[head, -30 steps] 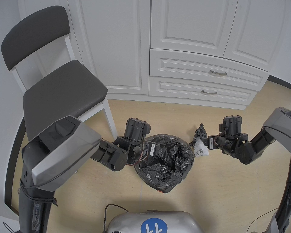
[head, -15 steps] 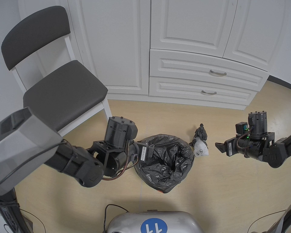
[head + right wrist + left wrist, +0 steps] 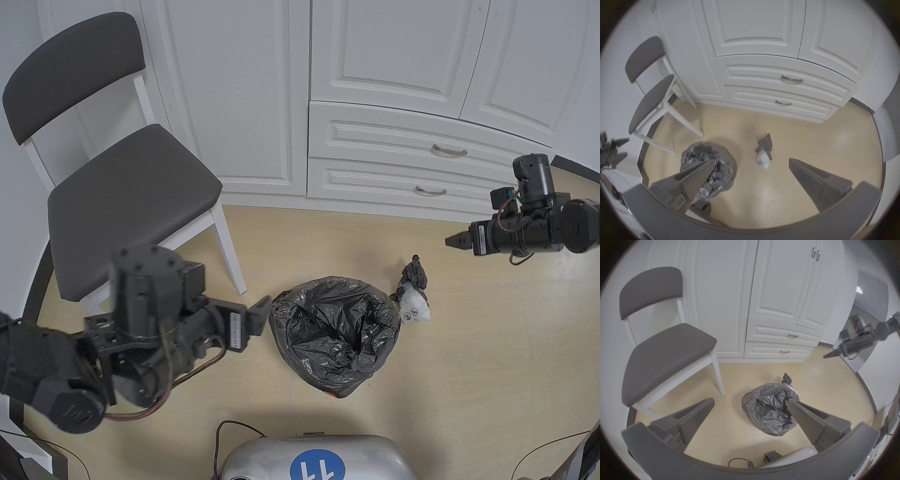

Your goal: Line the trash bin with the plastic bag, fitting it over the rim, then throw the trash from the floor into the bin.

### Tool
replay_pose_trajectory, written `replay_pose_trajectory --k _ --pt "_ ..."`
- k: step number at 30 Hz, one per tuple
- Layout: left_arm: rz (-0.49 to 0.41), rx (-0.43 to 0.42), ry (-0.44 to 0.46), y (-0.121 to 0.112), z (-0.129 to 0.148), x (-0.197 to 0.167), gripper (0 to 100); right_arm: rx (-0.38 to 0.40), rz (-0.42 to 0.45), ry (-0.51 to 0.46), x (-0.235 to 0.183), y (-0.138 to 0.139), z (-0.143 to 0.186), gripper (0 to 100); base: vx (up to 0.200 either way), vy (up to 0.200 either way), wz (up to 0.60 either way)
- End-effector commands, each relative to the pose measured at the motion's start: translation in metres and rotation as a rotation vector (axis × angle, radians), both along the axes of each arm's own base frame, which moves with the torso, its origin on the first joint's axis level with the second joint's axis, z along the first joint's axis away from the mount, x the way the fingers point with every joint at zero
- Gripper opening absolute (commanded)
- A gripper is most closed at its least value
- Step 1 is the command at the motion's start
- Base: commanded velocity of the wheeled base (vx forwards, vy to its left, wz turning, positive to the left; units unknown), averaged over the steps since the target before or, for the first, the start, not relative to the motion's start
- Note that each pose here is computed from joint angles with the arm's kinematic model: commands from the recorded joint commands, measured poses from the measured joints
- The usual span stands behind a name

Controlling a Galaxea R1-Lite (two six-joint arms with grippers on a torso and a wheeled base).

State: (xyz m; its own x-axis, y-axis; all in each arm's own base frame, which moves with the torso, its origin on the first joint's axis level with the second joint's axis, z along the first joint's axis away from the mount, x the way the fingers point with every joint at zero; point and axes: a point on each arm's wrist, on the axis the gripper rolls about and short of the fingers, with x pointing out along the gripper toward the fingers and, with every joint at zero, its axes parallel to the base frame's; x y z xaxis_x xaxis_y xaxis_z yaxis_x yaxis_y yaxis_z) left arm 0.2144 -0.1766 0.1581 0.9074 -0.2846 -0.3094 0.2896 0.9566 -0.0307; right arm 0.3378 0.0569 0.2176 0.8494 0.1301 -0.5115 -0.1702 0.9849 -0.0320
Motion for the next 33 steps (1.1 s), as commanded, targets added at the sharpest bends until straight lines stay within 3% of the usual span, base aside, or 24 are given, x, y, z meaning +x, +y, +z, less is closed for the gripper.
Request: replay_pose_trajectory --k 1,7,17,20,33 --pt "0.055 -0.109 -0.118 0.059 0.028 -0.057 100 0.022 -0.048 0.090 0.082 -0.013 -0.042 100 0.000 0.000 0.00" --pt "0.132 -0.173 -0.161 0.086 0.029 -0.072 100 0.058 -0.083 0.122 0.130 -0.013 -0.089 100 0.000 0.000 0.00" --pt "0.140 -0.226 -0.167 0.092 0.021 -0.080 100 0.086 -0.139 0.118 0.192 -0.025 -0.186 100 0.000 0.000 0.00" --pt "0.147 -0.231 -0.184 0.094 0.025 -0.078 100 0.089 -0.160 0.161 0.195 -0.029 -0.217 100 0.000 0.000 0.00" --pt "0.151 -0.240 -0.204 0.093 0.031 -0.077 100 0.146 -0.137 -0.080 0.213 -0.029 -0.271 100 0.000 0.000 0.00"
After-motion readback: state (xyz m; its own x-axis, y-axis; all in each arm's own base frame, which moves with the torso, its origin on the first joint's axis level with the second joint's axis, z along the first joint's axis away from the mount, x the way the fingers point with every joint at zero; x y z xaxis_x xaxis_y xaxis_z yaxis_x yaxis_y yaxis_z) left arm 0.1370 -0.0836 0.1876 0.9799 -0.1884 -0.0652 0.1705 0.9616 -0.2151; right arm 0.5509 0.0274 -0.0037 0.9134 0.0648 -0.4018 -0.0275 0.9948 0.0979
